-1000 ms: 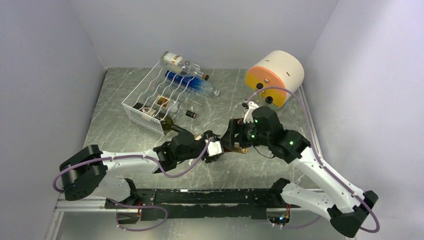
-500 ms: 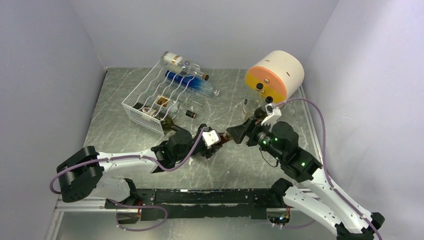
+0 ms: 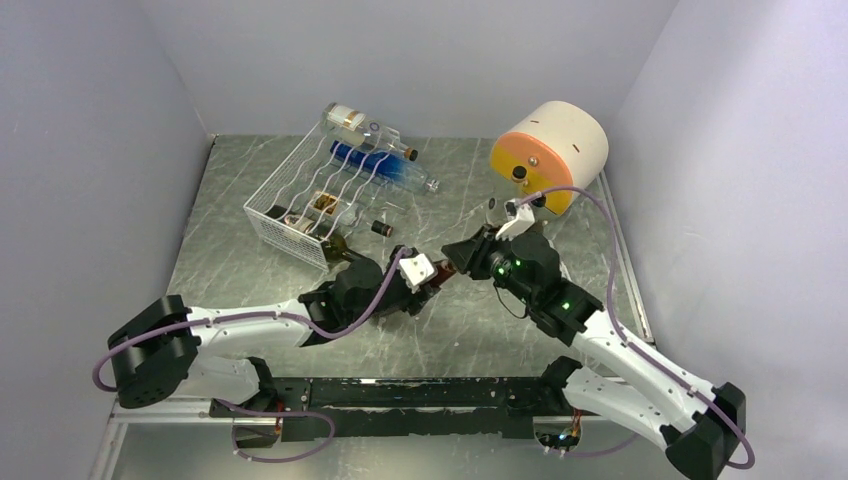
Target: Take the wine bottle off the wine rack
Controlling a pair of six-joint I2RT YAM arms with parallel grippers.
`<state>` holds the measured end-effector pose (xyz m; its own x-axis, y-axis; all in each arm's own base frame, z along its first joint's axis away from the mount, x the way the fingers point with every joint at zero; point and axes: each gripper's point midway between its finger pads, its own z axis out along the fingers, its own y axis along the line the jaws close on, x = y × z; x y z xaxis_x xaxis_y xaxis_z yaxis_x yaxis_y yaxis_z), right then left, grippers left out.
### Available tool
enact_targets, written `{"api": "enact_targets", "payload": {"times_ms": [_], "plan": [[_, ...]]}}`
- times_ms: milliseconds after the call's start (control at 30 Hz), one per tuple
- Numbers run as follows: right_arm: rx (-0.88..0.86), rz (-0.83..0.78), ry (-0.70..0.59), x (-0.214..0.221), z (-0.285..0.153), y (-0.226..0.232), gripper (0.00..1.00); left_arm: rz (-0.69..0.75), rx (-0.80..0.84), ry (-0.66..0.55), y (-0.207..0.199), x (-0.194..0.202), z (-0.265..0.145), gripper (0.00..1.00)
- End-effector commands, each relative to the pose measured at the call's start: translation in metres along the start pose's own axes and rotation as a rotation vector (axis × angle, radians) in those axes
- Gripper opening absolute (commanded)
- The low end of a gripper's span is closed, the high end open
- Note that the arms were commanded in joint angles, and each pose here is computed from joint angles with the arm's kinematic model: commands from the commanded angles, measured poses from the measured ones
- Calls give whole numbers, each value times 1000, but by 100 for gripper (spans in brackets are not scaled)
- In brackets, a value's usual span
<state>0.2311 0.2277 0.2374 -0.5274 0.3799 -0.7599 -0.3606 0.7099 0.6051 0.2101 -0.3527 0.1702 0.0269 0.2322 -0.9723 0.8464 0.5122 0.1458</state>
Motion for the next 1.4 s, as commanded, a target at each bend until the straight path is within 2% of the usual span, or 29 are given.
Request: {"api": "enact_targets", "payload": {"times_ms": [0,33,67,100,133,233,367,567,733,800,933,1367], "plan": [[26,-42,-37,-19,9,4,10,-78,-3,-183,4,-73,-4,40],[61,-63,-40,-24,9,1,2,-92,-15,-184,6,-76,-5,54],[99,-87,-42,-30,8,-2,0,-105,-28,-190,9,-81,-7,78],[135,-117,-45,-37,6,-5,0,-110,-33,-195,10,-85,-9,98],[170,-147,-50,-45,2,-7,0,-104,-33,-204,12,-91,-13,100],[272,-210,-63,-66,-12,-15,0,-89,-67,-255,22,-111,-29,99],[399,-268,-76,-91,-41,-24,0,-134,-194,-326,54,-131,-57,99],[584,-312,-107,-110,-72,-48,0,-261,-380,-388,125,-144,-96,99],[677,-323,-161,-121,-77,-61,0,-330,-517,-400,177,-145,-125,97],[720,-331,-168,-123,-77,-66,0,-309,-543,-396,185,-145,-131,93],[796,-347,-171,-127,-81,-76,0,-267,-592,-386,191,-142,-140,92],[894,-375,-255,-131,-103,-97,0,-228,-647,-377,200,-143,-152,95]]}}
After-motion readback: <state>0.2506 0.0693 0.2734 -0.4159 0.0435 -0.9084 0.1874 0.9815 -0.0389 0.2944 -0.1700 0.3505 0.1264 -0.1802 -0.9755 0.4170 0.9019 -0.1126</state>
